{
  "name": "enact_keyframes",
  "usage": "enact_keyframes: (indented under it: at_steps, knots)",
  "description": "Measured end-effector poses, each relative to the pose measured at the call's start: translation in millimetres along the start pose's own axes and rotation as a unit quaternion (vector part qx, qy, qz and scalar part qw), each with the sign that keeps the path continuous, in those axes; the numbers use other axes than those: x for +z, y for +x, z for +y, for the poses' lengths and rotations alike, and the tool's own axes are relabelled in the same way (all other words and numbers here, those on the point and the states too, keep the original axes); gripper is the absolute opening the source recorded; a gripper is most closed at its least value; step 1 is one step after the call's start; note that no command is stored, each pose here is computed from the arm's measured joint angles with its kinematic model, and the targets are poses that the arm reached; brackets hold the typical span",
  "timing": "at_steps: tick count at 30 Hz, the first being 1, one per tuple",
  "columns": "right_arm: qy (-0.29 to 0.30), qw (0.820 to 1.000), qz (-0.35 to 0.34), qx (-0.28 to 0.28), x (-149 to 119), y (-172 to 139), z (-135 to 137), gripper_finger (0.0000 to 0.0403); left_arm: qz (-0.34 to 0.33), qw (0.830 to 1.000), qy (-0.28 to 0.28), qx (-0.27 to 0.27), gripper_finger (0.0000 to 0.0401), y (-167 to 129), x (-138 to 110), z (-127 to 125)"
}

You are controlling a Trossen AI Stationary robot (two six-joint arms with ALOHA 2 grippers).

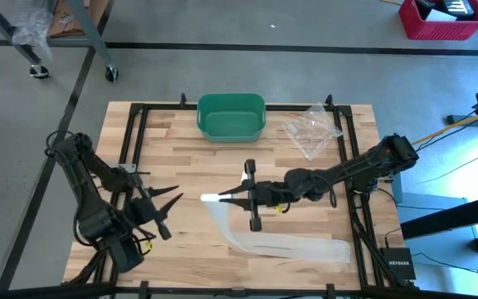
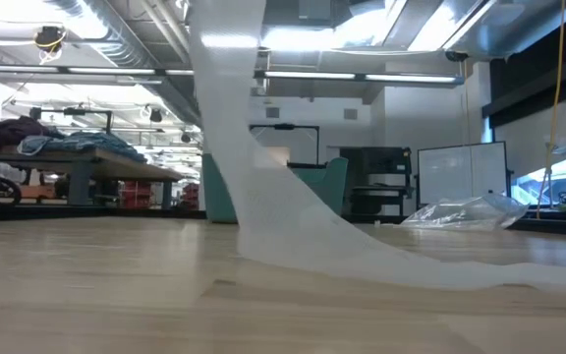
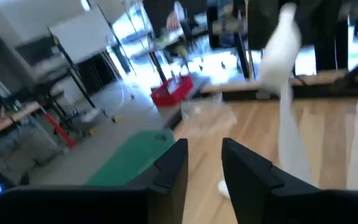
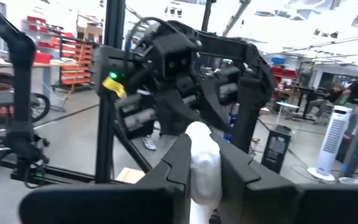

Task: Roll bandage
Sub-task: Roll the bottom white bandage

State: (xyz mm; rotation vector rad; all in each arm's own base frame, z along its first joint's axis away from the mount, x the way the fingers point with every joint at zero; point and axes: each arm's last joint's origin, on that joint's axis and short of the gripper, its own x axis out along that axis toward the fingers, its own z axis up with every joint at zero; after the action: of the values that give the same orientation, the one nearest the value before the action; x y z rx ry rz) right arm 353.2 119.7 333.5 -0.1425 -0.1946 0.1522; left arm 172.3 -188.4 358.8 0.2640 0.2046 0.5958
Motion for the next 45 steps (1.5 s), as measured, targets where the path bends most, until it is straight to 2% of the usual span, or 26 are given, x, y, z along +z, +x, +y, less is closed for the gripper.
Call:
enact_keyframes:
  at_steps: [5,8,13,16,19,22,25,28,30,31,34,38,41,45]
  knots:
    - [0.003,1.000,0.005,0.005,2,-2,10,0.0048,0.056,0.998,0.019,0.020,0.0065,20,-15,-3]
    - [0.001,1.000,0.023,0.019,6,-6,17,0.0048,0.067,0.996,0.046,0.044,0.0052,32,-38,-4]
    - [-0.008,0.999,0.048,0.017,15,-8,23,0.0051,0.120,0.990,0.038,0.066,0.0027,47,-57,-1]
    - [-0.008,0.998,0.057,0.016,16,-7,22,0.0052,0.152,0.985,0.011,0.085,0.0007,55,-67,11]
    - [-0.012,0.997,0.075,0.017,15,-7,21,0.0052,0.211,0.972,-0.040,0.099,0.0003,64,-79,27]
    - [-0.014,0.996,0.086,0.016,13,-7,22,0.0053,0.241,0.966,-0.078,0.056,0.0001,73,-92,26]
    - [-0.011,0.996,0.087,0.009,14,-8,21,0.0053,0.261,0.957,-0.105,-0.070,0.0001,86,-101,18]
    - [-0.004,0.996,0.094,0.006,16,-9,20,0.0053,0.196,0.942,-0.124,-0.242,0.0000,97,-98,6]
    - [-0.007,0.994,0.109,0.001,20,-11,18,0.0053,0.134,0.930,-0.126,-0.319,0.0000,97,-83,7]
    - [-0.007,0.994,0.108,-0.002,25,-12,17,0.0053,0.097,0.927,-0.135,-0.337,0.0000,93,-71,13]
    - [-0.012,0.993,0.115,-0.016,33,-19,21,0.0053,0.007,0.926,-0.154,-0.344,0.0001,75,-41,31]
    - [-0.015,0.992,0.120,-0.024,34,-22,26,0.0053,-0.085,0.934,-0.138,-0.318,0.0000,52,-24,37]
    - [-0.004,0.993,0.116,-0.035,30,-17,26,0.0053,-0.124,0.938,-0.110,-0.306,0.0003,45,-20,29]
    - [-0.006,0.992,0.118,-0.036,18,-10,31,0.0053,-0.135,0.944,-0.067,-0.293,0.0022,51,-23,13]
